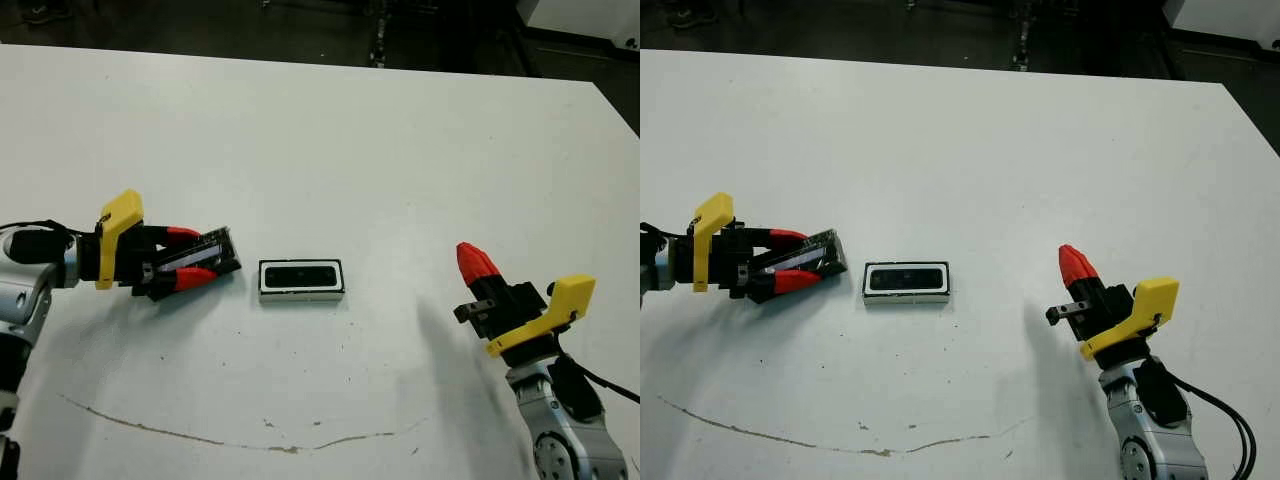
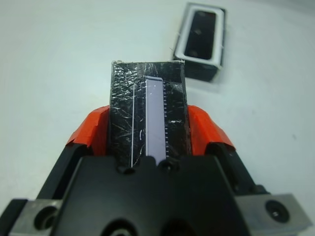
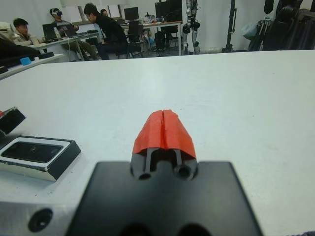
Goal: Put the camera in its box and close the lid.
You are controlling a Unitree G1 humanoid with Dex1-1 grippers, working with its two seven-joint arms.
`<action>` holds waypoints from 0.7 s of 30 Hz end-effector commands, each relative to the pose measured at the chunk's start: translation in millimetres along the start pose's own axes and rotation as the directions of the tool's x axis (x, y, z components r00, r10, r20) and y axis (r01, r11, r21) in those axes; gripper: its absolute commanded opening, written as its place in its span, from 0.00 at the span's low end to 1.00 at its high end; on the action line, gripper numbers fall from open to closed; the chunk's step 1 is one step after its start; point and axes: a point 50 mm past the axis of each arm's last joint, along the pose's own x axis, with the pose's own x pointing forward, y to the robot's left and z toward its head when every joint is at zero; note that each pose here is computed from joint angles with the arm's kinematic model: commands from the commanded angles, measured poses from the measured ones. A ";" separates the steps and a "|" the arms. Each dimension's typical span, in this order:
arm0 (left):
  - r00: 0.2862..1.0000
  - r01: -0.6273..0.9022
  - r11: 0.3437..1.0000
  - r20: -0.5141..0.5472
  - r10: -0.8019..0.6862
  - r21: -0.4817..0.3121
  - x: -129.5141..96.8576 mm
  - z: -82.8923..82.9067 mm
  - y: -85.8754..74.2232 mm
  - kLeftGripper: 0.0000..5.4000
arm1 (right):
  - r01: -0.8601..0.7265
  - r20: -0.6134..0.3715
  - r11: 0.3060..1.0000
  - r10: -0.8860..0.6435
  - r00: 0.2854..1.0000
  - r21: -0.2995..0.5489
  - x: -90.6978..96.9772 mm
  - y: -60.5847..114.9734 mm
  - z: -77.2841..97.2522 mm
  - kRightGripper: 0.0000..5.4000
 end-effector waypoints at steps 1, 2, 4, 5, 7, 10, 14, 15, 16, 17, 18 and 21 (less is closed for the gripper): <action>0.999 0.046 0.999 0.017 -0.046 -0.009 4.2 7.2 1.3 0.59 | 0.010 -0.025 1.000 -0.010 1.000 -0.007 -2.3 -1.7 -3.2 0.00; 0.998 0.060 0.998 0.019 -0.060 -0.012 5.7 9.2 2.1 0.59 | 0.010 -0.025 1.000 -0.011 1.000 -0.012 -2.3 -1.5 -3.1 0.00; 0.995 0.091 0.996 0.027 -0.091 -0.014 9.8 12.6 3.9 0.59 | 0.011 -0.026 1.000 -0.011 1.000 -0.009 -2.4 -1.0 -3.2 0.00; 0.994 0.108 0.994 0.031 -0.107 -0.017 11.9 13.7 4.7 0.59 | 0.010 -0.026 1.000 -0.011 1.000 -0.005 -2.5 -0.8 -3.3 0.00; 0.990 0.137 0.990 0.025 -0.137 -0.026 17.3 16.1 6.0 0.59 | 0.008 -0.023 1.000 -0.008 1.000 -0.007 -2.5 -0.5 -3.5 0.00; 0.986 0.164 0.986 0.010 -0.164 -0.021 23.1 18.6 6.6 0.59 | 0.005 -0.021 1.000 -0.006 1.000 -0.010 -2.3 -0.4 -3.5 0.00; 0.981 0.196 0.981 0.008 -0.196 -0.010 29.0 18.5 6.4 0.59 | 0.006 -0.022 1.000 -0.006 1.000 -0.017 -2.5 -0.7 -3.1 0.00; 0.979 0.204 0.979 0.006 -0.204 -0.018 30.5 17.7 6.4 0.59 | 0.006 -0.022 1.000 -0.006 1.000 -0.017 -2.6 -0.9 -3.1 0.00; 0.978 0.210 0.977 -0.001 -0.210 -0.022 32.3 17.3 6.5 0.59 | 0.004 -0.021 1.000 -0.005 1.000 -0.014 -2.5 -1.0 -3.1 0.00; 0.977 0.214 0.977 -0.004 -0.214 -0.019 33.6 17.1 6.5 0.59 | 0.002 -0.020 1.000 -0.002 1.000 -0.011 -2.4 -1.2 -3.1 0.00; 0.975 0.221 0.975 -0.006 -0.221 -0.012 35.1 17.0 6.4 0.59 | 0.001 -0.020 1.000 -0.001 1.000 -0.010 -2.4 -1.3 -3.2 0.00; 0.969 0.248 0.969 -0.009 -0.248 -0.019 39.3 16.4 6.2 0.59 | 0.005 -0.026 1.000 -0.005 1.000 -0.005 -2.4 -0.9 -2.6 0.00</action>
